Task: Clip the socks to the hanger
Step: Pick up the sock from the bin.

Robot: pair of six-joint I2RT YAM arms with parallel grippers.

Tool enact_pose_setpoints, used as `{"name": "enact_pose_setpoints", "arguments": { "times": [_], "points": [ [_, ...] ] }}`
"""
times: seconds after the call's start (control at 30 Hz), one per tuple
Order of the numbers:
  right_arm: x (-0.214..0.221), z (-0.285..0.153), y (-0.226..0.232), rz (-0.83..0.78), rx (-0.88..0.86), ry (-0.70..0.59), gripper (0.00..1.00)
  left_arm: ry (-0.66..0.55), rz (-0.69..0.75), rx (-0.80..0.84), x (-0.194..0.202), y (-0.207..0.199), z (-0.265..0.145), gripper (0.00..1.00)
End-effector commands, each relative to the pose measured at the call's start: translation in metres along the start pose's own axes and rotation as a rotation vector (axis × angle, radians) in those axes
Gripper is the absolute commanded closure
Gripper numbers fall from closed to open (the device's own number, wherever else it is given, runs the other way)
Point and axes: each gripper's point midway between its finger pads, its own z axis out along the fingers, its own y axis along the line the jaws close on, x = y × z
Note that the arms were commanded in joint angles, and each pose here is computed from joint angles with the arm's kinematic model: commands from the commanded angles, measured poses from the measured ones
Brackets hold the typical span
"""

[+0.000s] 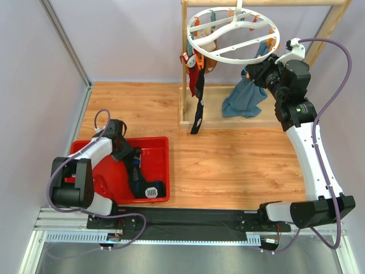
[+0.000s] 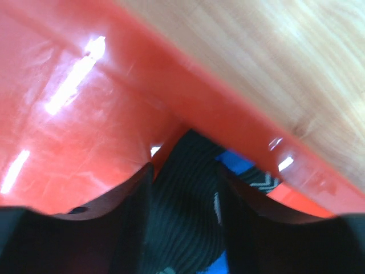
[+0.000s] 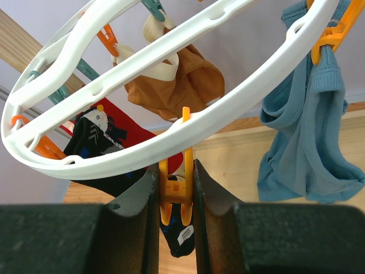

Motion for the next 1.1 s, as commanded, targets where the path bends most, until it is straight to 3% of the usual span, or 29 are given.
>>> {"name": "enact_pose_setpoints", "arguments": {
  "times": [0.0, 0.03, 0.17, 0.2, 0.3, 0.47, 0.5, 0.67, 0.87, 1.0, 1.07],
  "points": [
    [-0.011, -0.009, 0.008, -0.015, -0.037, -0.033, 1.00, 0.049, -0.030, -0.014, 0.008, 0.001, 0.011, 0.47],
    [-0.012, -0.009, 0.009, -0.015, -0.037, -0.035, 1.00, 0.064, -0.022, -0.013, 0.011, 0.001, 0.013, 0.52],
    [-0.015, -0.011, 0.011, -0.017, -0.040, -0.044, 1.00, 0.030, -0.014, -0.023, 0.008, 0.008, 0.009, 0.94],
    [-0.014, -0.010, 0.010, -0.018, -0.038, -0.036, 1.00, 0.023, -0.008, -0.030, 0.007, 0.011, 0.005, 0.99],
    [-0.012, -0.010, 0.010, -0.019, -0.042, -0.027, 1.00, -0.015, 0.010, -0.018, 0.001, 0.014, -0.019, 1.00],
    [-0.012, -0.011, 0.011, -0.021, -0.048, -0.026, 1.00, -0.178, 0.093, 0.238, -0.008, -0.018, -0.102, 1.00],
    [-0.012, -0.011, 0.012, -0.021, -0.053, -0.025, 1.00, -0.258, 0.171, 0.385, -0.006, -0.043, -0.138, 1.00],
    [-0.011, -0.018, 0.020, -0.035, -0.089, -0.013, 1.00, -0.437, 0.464, 0.976, 0.028, -0.136, -0.258, 1.00],
    [-0.008, -0.028, 0.036, -0.028, -0.183, 0.006, 1.00, -0.437, 0.807, 1.384, 0.062, -0.206, -0.346, 1.00],
    [-0.006, -0.032, 0.044, -0.004, -0.221, 0.012, 1.00, -0.416, 0.849, 1.539, 0.056, -0.252, -0.392, 1.00],
    [-0.007, -0.034, 0.046, 0.008, -0.232, 0.013, 1.00, -0.341, 0.868, 1.582, 0.064, -0.279, -0.388, 1.00]
  ]
}}
